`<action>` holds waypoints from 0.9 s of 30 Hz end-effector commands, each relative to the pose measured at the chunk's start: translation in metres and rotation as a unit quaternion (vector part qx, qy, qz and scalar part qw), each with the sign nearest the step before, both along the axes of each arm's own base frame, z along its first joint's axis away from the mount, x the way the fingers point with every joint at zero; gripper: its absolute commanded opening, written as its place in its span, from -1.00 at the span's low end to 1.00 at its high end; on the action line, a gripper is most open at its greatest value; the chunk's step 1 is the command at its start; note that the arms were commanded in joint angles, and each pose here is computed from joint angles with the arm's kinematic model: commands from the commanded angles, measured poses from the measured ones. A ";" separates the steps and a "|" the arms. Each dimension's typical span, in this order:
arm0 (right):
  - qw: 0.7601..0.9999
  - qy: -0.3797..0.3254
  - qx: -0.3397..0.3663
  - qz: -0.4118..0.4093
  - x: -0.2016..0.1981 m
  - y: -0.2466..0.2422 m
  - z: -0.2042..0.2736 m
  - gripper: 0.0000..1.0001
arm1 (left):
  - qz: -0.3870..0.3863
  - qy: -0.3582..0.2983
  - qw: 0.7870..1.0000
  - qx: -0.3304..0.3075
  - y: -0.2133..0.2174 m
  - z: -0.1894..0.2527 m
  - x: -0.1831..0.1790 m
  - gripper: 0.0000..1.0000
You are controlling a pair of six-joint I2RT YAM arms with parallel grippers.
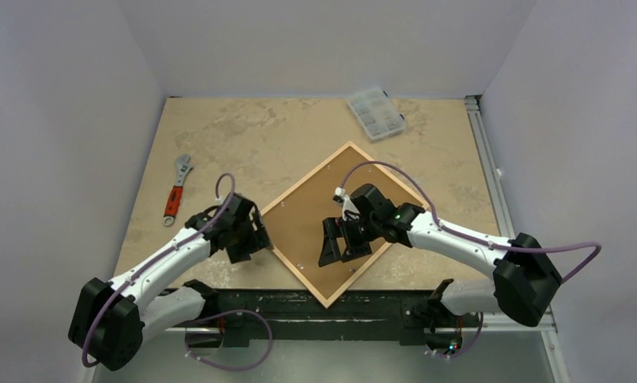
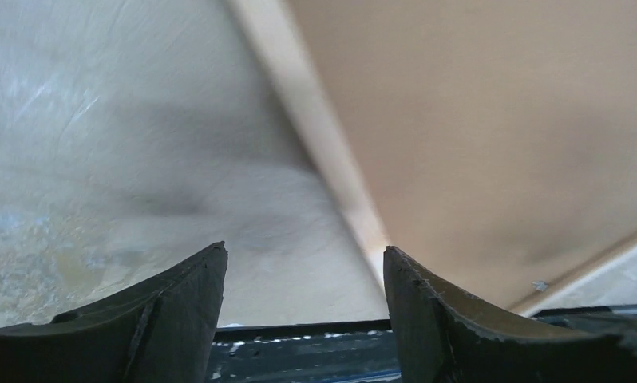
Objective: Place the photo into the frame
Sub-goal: Adjust the photo frame at the center of the board.
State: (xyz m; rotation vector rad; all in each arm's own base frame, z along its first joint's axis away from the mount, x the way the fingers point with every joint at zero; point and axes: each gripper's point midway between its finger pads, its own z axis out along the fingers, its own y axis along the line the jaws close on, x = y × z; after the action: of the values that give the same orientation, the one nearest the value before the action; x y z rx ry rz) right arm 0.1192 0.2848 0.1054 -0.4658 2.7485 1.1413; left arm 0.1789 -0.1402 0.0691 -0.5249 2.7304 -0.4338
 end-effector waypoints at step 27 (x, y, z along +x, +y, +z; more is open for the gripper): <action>0.995 -0.040 0.023 -0.089 0.075 -0.035 0.029 0.74 | -0.004 0.038 0.998 0.057 -0.008 -0.049 0.037 -0.46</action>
State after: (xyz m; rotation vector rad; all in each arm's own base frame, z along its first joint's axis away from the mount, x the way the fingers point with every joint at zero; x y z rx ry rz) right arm 0.1801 0.2565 0.1103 -0.2482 2.7157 1.1603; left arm 0.2002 -0.1551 0.0237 -0.6212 2.7884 -0.3972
